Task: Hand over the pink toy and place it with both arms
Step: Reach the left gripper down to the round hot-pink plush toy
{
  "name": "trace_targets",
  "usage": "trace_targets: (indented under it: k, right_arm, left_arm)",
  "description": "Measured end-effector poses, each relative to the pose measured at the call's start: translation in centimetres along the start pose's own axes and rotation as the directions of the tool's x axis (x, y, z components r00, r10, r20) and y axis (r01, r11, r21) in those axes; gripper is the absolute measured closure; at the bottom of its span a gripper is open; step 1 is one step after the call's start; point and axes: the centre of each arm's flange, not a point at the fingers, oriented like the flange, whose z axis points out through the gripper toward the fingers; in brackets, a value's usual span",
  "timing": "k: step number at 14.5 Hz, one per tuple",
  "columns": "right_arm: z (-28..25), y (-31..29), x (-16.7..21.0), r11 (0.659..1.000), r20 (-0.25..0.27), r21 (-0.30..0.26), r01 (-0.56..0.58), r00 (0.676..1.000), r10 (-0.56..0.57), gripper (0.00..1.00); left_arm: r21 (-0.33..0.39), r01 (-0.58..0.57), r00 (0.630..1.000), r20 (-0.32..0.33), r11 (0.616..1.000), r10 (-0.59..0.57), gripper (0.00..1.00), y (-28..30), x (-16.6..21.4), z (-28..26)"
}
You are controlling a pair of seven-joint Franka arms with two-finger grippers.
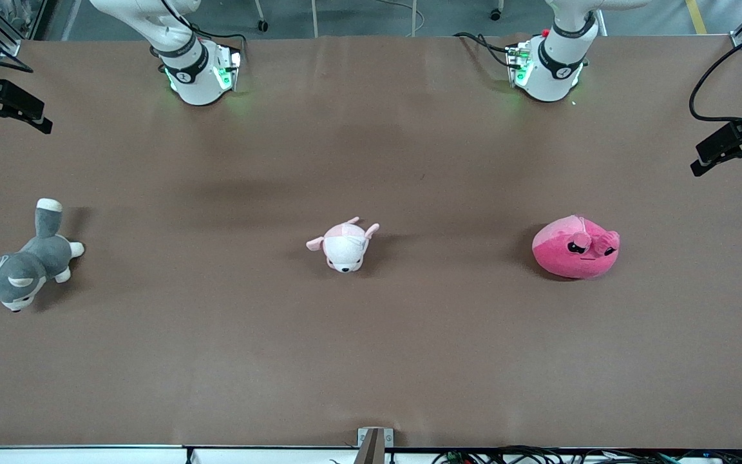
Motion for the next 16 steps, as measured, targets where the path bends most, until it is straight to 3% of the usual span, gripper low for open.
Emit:
trace_targets:
  k: [8, 16]
  right_arm:
    - [0.0, 0.0, 0.0, 1.0, 0.005, 0.0, 0.001, 1.0, -0.001, 0.0]
    - [-0.4, 0.2, -0.1, 1.0, -0.006, 0.0, -0.002, 1.0, 0.002, 0.0]
  left_arm:
    - [0.002, -0.001, 1.0, 0.02, 1.0, 0.0, 0.0, 0.3, 0.5, 1.1]
    - [0.022, -0.011, 0.986, 0.166, 1.0, 0.007, 0.0, 1.6, 3.7, 9.9]
